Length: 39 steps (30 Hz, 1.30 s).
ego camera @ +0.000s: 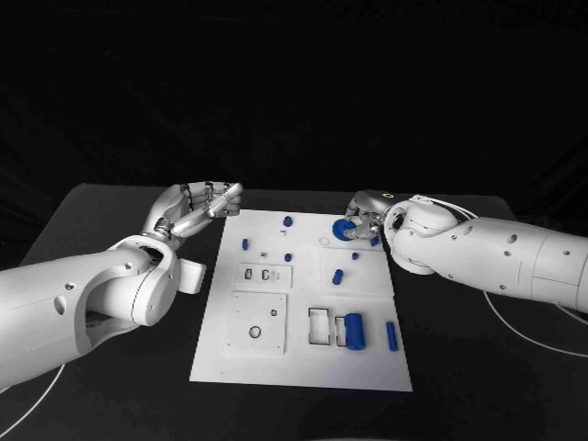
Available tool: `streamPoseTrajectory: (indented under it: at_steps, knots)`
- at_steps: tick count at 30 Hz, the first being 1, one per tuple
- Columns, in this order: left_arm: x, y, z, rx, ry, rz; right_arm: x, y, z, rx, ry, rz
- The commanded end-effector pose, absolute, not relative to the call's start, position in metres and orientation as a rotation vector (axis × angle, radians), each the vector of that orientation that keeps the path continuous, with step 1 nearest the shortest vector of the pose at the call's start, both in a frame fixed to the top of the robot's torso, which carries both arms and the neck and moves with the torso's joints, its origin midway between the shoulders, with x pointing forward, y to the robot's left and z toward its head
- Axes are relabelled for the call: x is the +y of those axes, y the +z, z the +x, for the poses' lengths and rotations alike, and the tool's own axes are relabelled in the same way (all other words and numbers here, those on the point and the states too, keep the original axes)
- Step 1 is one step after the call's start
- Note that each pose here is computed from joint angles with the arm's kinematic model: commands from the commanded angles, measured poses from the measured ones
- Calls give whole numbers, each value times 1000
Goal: Assemble the parts on the task board
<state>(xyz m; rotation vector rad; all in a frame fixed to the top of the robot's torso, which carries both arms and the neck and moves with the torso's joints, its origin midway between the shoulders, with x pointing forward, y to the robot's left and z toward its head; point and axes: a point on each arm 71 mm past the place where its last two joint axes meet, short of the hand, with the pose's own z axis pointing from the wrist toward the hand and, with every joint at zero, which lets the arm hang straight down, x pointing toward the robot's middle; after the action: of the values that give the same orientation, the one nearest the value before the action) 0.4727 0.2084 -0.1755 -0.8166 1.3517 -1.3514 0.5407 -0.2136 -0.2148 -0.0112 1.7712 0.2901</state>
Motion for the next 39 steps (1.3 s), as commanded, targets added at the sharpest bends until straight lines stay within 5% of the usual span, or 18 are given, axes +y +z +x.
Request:
streamPoseTrajectory:
  at_steps: [1,18,39]
  knots:
    - [207,-174,472,1351,-1366,-806,-216,-220,537,1780,333,53]
    - [204,-175,474,1353,-1369,-802,-207,-184,514,1644,560,94]
    - [203,-175,476,1352,-1369,-799,-154,-187,499,1708,660,-47]
